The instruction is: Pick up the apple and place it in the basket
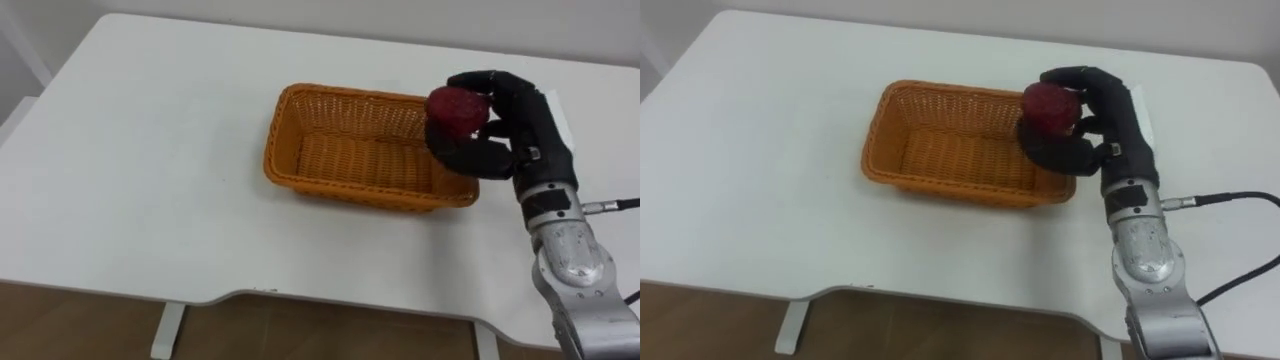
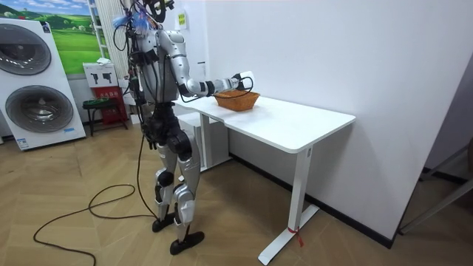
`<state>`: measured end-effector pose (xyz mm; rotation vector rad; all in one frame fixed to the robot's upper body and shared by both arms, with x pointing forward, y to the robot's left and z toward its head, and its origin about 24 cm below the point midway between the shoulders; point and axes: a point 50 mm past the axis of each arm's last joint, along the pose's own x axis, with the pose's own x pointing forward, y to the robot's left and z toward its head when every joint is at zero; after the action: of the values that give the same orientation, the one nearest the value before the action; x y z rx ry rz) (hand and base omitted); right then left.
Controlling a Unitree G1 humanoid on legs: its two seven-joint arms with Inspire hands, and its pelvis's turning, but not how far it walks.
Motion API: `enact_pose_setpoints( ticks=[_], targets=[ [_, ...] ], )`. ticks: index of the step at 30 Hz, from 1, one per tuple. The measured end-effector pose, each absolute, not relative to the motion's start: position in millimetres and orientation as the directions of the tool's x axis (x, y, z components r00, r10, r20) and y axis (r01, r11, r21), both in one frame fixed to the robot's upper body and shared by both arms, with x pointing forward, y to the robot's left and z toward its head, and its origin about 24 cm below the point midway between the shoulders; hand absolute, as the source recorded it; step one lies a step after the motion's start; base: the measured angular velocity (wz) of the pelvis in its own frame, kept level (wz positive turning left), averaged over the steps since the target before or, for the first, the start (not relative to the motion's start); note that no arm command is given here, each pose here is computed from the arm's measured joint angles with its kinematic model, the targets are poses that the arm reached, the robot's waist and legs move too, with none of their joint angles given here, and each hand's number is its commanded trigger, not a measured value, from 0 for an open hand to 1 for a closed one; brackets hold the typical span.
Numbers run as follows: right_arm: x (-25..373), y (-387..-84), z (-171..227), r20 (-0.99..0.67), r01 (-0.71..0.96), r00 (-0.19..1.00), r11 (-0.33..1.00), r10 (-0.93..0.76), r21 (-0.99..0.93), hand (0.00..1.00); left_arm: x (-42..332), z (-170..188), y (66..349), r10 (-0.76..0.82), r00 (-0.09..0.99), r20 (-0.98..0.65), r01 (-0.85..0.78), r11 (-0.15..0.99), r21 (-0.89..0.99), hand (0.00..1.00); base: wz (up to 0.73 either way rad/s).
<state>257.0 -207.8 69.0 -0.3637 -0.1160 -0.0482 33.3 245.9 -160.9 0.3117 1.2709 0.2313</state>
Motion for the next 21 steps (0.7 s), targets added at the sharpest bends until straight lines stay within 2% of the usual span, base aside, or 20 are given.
enact_pose_setpoints(
  ticks=[21],
  targets=[
    [257.1,-205.3,68.2,0.106,0.024,0.994,0.916,0.021,-0.402,0.00,37.0,-162.0,240.2,0.326,0.293,-0.899,-0.006,0.941,0.339,0.00,0.00]
  ],
)
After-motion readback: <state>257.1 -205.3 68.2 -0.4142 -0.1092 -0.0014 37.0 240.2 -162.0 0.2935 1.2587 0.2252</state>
